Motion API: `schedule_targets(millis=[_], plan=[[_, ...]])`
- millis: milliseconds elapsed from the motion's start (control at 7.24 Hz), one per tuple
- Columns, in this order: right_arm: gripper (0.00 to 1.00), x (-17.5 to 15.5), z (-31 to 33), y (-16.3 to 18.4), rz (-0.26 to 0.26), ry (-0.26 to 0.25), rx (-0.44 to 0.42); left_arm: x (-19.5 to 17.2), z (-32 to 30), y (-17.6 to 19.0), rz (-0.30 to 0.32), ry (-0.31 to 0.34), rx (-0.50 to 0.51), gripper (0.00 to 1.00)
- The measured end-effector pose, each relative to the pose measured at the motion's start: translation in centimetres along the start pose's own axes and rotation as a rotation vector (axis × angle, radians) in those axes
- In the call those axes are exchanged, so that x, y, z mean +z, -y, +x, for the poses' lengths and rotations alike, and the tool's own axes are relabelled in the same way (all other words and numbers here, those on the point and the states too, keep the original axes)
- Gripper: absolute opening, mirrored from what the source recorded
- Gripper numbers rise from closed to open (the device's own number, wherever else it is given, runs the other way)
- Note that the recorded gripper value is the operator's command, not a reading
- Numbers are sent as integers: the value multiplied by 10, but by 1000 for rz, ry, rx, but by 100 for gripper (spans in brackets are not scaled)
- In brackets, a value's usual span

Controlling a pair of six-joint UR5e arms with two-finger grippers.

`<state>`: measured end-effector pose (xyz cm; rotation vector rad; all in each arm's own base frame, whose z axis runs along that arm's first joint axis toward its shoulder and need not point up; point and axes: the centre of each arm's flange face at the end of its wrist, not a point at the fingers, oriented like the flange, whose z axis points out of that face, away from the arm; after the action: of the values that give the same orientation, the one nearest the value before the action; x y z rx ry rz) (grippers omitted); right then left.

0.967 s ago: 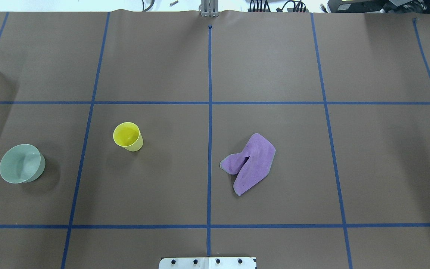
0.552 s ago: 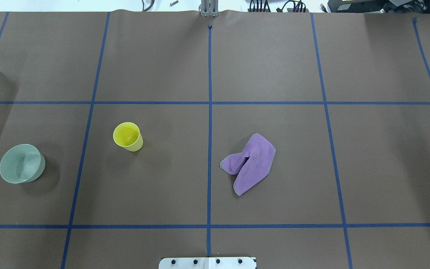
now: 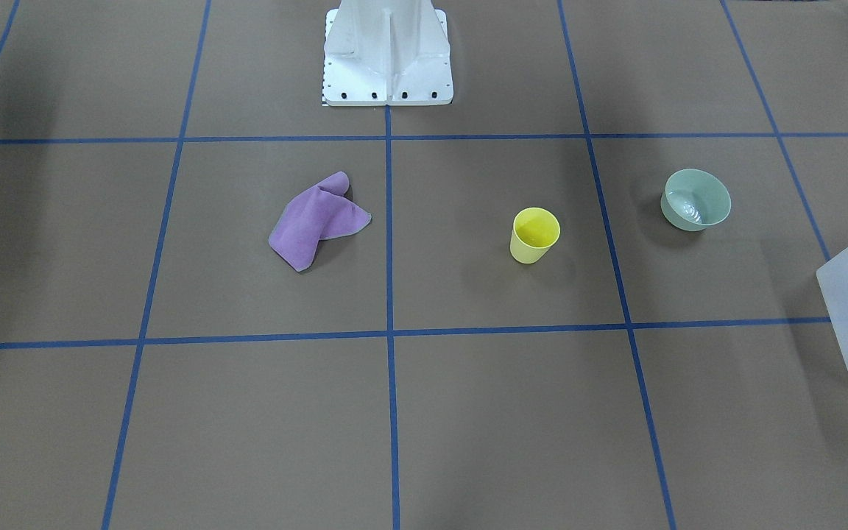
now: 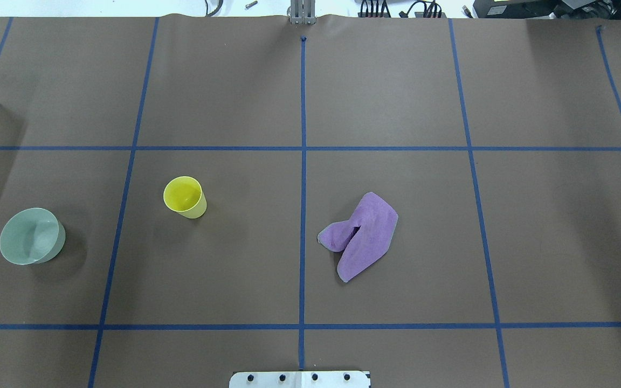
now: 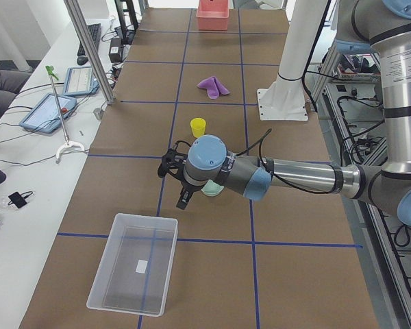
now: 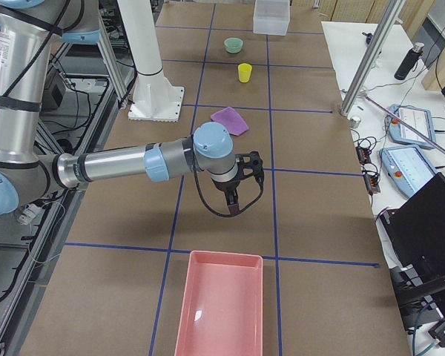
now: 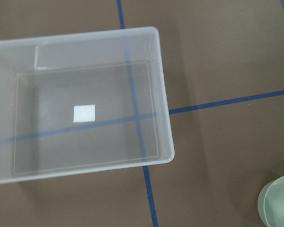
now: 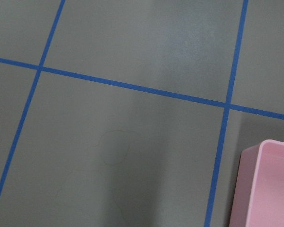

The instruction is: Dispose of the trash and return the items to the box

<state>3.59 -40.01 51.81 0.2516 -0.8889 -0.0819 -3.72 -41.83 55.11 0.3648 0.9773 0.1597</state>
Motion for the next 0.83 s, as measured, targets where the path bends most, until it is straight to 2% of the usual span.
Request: schedule_targets(millis=[138,414,691,829], plan=[[100,10,-21,9,5,-2,44,25,13,-6,-18,21,-50,98],[100,43,-58,18,23,-57,103,90,47,-21,-75,108,-119,98],[100,65,-77,18,28,-95,105,151,74,-37,-106,162,-140,98],[100,68,-80,17,27,-98,101,177,77,-46,-106,162,-132,97]])
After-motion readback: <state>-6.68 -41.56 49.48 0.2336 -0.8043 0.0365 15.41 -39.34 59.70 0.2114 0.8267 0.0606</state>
